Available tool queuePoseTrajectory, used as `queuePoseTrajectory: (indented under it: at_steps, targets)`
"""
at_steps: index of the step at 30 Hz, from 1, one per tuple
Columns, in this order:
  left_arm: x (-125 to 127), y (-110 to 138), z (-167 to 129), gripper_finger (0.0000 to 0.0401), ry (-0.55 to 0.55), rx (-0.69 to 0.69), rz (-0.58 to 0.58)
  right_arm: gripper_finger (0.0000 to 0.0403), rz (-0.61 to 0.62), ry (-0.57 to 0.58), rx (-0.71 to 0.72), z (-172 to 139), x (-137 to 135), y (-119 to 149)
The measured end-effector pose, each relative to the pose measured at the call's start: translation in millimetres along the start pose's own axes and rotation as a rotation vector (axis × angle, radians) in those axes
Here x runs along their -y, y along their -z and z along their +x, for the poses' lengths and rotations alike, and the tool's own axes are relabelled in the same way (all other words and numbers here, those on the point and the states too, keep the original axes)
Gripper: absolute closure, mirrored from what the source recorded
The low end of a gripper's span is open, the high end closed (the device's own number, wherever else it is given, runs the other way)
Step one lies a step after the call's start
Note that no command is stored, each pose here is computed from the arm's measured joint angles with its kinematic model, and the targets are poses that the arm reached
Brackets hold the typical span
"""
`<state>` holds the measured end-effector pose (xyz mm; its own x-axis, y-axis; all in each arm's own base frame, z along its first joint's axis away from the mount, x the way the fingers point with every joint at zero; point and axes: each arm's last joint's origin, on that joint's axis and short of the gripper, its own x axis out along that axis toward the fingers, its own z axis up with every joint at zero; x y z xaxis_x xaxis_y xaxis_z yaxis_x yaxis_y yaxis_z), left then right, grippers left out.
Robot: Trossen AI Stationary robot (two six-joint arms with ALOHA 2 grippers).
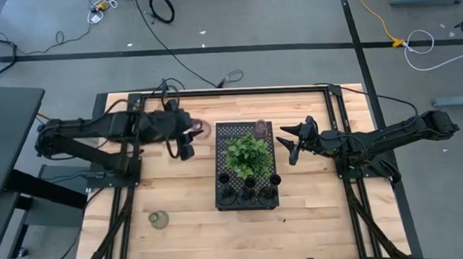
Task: Pick & Place candle stick holders
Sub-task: Align the pink glass candle holder with the other glass candle holder on the shelf
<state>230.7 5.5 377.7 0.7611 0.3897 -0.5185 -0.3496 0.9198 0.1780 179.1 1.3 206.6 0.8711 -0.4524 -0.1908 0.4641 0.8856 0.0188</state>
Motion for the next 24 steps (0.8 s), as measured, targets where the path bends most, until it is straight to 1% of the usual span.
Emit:
queuePoseTrajectory:
  at_steps: [6,9,11,13,15,17,19,21,24]
  targets:
    - [-14,-4,13,0.0273,0.064,0.011,-0.008,0.0202,-0.002,0.0,0.0,0,0,0]
    - [-17,-8,24,0.0273,0.079,0.03,-0.012,0.0202,-0.005,0.0,0.0,0,0,0]
    - [-18,-4,32,0.0273,0.08,-0.017,0.002,0.0202,-0.008,0.0,0.0,0,0,0]
    - [-18,-6,39,0.0273,0.108,-0.013,-0.003,0.0202,-0.008,0.0,0.001,0,0,0]
    - [-19,-5,47,0.0273,0.111,-0.031,0.007,0.0202,-0.004,-0.001,0.006,0,0,-1]
    - [-19,-8,56,0.0273,0.136,-0.003,0.01,0.0202,-0.01,0.005,0.005,0,0,-1]
    - [-18,-7,66,0.0273,0.16,-0.015,0.026,0.0202,-0.01,0.003,0.009,0,0,-1]
    - [-20,-9,75,0.0273,0.194,0.007,0.024,0.0202,-0.01,0.002,0.009,0,0,-1]
    - [-24,-5,87,0.0273,0.202,-0.027,0.023,0.0202,-0.009,-0.003,0.011,0,0,-1]
